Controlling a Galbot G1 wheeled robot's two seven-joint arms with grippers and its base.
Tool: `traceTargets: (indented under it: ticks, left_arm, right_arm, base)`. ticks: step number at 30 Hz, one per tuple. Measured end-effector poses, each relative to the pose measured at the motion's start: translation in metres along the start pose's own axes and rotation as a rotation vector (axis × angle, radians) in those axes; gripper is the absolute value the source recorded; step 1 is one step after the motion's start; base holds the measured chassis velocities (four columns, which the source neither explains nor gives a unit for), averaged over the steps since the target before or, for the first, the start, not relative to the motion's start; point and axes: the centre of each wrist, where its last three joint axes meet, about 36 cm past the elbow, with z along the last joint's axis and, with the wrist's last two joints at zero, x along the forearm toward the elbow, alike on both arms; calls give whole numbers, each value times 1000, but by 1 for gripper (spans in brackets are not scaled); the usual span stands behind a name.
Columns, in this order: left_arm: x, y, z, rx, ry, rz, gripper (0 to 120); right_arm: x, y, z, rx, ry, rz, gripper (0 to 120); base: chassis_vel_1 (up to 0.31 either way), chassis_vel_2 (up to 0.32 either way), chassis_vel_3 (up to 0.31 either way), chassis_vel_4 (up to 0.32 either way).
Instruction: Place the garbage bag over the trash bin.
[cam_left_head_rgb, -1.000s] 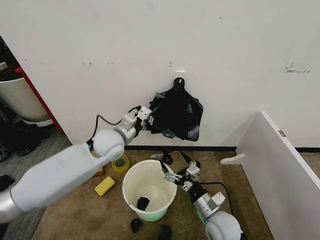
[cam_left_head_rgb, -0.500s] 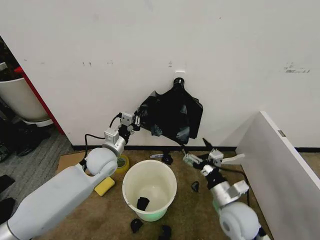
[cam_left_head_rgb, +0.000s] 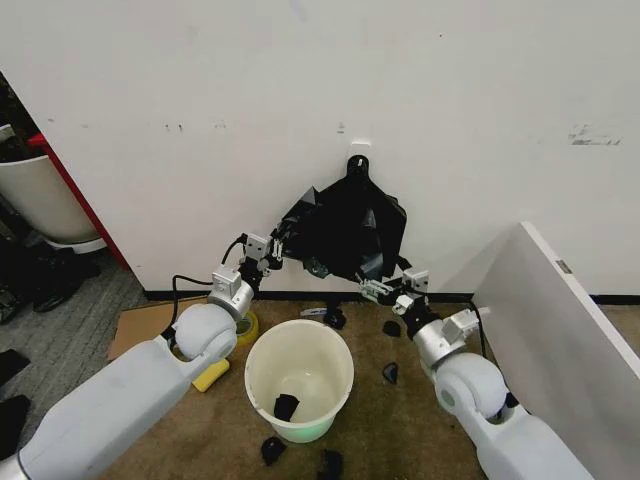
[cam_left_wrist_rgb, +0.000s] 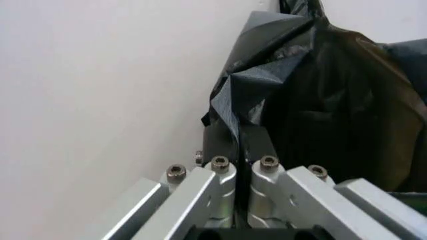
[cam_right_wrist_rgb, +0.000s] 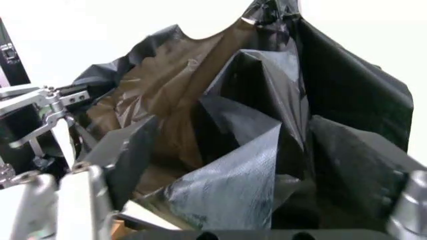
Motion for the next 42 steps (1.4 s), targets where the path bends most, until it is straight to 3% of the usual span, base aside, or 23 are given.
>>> traceTargets:
  ticks: [23,33,42]
  left_arm:
    - [7,0,6,18,-1,-18,0]
    - [25,-3,-1,43,-21,-21,0]
    - [68,-4,-9,45,-18,-23,0]
  right_arm:
    - [2,5,-2,-2,-13,-8,0]
    - [25,18,-13,-36,-38,-30,0]
    - [63,43,-36,-58,-65,-94,0]
  base:
    - [0,0,0,0]
    - [0,0,0,0]
    - [0,0,0,0]
